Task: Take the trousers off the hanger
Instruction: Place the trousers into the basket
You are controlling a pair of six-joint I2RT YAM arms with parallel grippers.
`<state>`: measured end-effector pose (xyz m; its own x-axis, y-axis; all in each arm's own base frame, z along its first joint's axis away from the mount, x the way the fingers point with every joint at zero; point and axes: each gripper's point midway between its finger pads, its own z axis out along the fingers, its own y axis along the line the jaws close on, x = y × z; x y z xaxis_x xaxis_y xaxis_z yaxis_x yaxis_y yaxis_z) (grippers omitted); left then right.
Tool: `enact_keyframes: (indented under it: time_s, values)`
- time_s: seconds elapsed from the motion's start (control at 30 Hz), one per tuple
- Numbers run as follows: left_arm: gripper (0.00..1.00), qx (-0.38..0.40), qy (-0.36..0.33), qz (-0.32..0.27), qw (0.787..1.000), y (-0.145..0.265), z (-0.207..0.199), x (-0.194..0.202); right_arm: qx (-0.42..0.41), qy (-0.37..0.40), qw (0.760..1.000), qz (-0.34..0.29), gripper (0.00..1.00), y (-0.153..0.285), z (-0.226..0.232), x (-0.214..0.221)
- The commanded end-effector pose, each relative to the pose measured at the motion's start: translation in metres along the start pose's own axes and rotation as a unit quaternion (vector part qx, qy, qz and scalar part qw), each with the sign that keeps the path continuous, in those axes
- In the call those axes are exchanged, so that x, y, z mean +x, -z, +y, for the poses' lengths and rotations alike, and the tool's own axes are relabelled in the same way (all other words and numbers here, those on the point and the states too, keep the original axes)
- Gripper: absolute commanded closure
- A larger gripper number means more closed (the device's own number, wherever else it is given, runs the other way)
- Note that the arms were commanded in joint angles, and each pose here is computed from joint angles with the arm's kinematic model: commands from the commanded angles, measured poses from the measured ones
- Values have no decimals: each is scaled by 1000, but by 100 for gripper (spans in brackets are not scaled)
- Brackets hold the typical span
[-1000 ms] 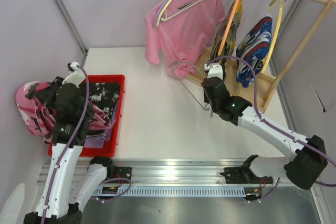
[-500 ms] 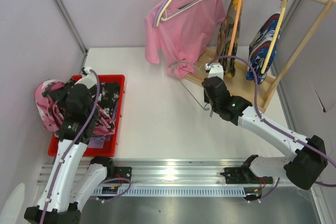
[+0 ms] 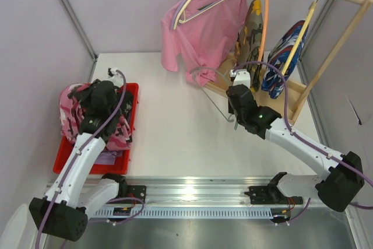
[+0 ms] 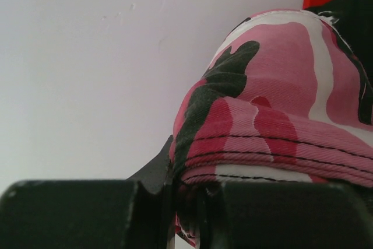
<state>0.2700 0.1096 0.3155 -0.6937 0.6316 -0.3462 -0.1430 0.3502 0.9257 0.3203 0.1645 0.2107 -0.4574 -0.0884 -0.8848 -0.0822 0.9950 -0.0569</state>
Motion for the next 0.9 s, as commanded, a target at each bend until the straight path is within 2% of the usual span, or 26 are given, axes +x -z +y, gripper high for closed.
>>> enact_keyframes:
  time_s: [0.0, 0.07, 0.13, 0.2, 0.33, 0.47, 0.5, 0.67, 0.73, 0.8, 0.87]
  values:
    - [100, -13, 66, -18, 998, -5, 13, -24, 4, -25, 999, -34, 100, 5, -6, -22]
    - [100, -6, 92, -18, 996, -9, 16, -35, 2, -25, 999, -34, 100, 4, -5, -21]
    - [100, 28, 81, -5, 996, -18, -6, -43, 2, -25, 999, -33, 100, 4, -6, -21]
    - [100, 35, 81, -2, 996, -22, -7, -51, 5, -24, 999, -31, 100, 4, -8, -20]
    - [100, 44, 36, 27, 998, -38, -35, -55, 8, -29, 999, -33, 100, 6, -12, -21]
    - [100, 74, 44, 27, 996, -43, -54, -62, 8, -32, 999, -31, 100, 7, -15, -20]
    - [100, 81, 58, 24, 995, -42, -57, -66, 10, -32, 999, -30, 100, 8, -16, -19]
    - [100, 145, 30, 20, 989, -37, -93, -79, 12, -35, 999, -27, 100, 8, -17, -17]
    - [100, 155, 46, 20, 987, -33, -96, -89, 11, -36, 999, -27, 100, 9, -17, -17]
    - [100, 180, 38, 35, 982, -28, -113, -90, 9, -37, 999, -26, 100, 9, -17, -16]
    - [100, 180, 44, 47, 981, -27, -111, -93, 10, -40, 999, -28, 100, 10, -18, -17]
